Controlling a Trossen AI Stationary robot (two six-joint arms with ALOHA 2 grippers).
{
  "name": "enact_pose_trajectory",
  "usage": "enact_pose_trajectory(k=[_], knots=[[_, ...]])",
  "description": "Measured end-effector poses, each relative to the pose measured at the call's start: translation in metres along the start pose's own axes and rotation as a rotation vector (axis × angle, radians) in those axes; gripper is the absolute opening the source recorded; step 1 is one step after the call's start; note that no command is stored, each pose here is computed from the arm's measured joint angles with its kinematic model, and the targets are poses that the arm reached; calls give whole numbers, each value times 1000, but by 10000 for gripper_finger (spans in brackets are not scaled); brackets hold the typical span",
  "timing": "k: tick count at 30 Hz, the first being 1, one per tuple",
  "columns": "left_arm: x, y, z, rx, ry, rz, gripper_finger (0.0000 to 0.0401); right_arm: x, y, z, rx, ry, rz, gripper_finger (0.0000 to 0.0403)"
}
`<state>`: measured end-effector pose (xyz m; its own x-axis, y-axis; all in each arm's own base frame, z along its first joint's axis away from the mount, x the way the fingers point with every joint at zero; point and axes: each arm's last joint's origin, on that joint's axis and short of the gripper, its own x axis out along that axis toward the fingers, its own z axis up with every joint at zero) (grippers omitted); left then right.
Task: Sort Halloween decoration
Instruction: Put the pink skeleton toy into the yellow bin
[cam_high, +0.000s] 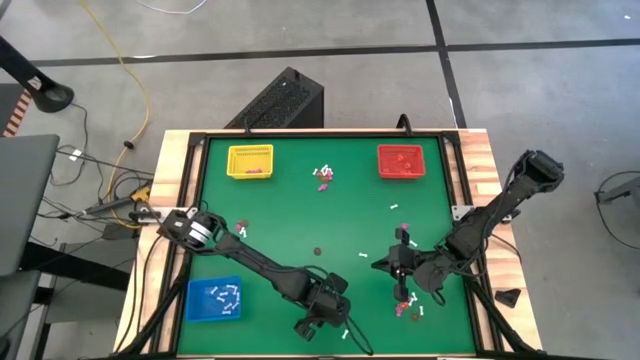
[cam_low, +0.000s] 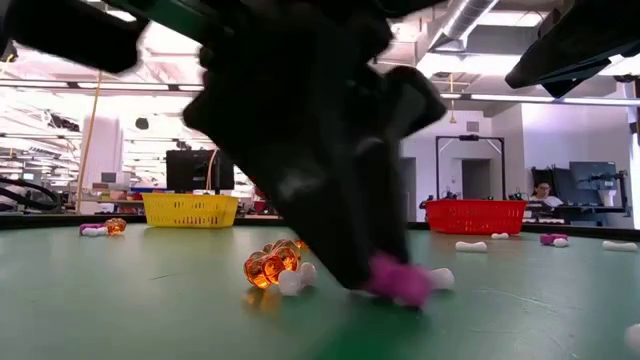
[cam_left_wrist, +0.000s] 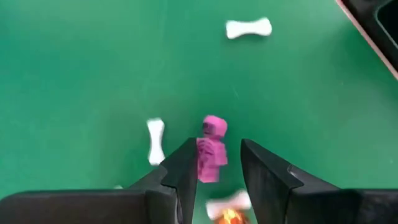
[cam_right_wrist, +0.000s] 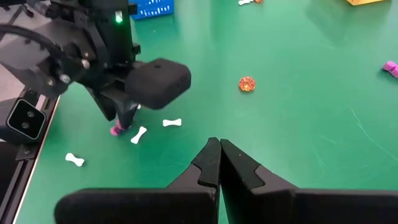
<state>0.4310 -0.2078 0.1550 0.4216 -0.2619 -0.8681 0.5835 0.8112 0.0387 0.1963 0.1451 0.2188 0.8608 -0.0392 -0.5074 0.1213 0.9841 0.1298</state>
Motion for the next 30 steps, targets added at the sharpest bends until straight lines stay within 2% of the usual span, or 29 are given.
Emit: enact_pose_trajectory(k=[14,22,26,30], knots=[[7,1,-2,23,5,-2,100,0,0,0,0,0,-1,32],[6,2,-2,44,12,19,14,0,0,0,1,0,-1,32],[-13,3,-3,51,55,72,13,0,0,0,1,0,-1,32],[-55,18,-1,73,67,118,13,0,0,0,1,0,-1,32]])
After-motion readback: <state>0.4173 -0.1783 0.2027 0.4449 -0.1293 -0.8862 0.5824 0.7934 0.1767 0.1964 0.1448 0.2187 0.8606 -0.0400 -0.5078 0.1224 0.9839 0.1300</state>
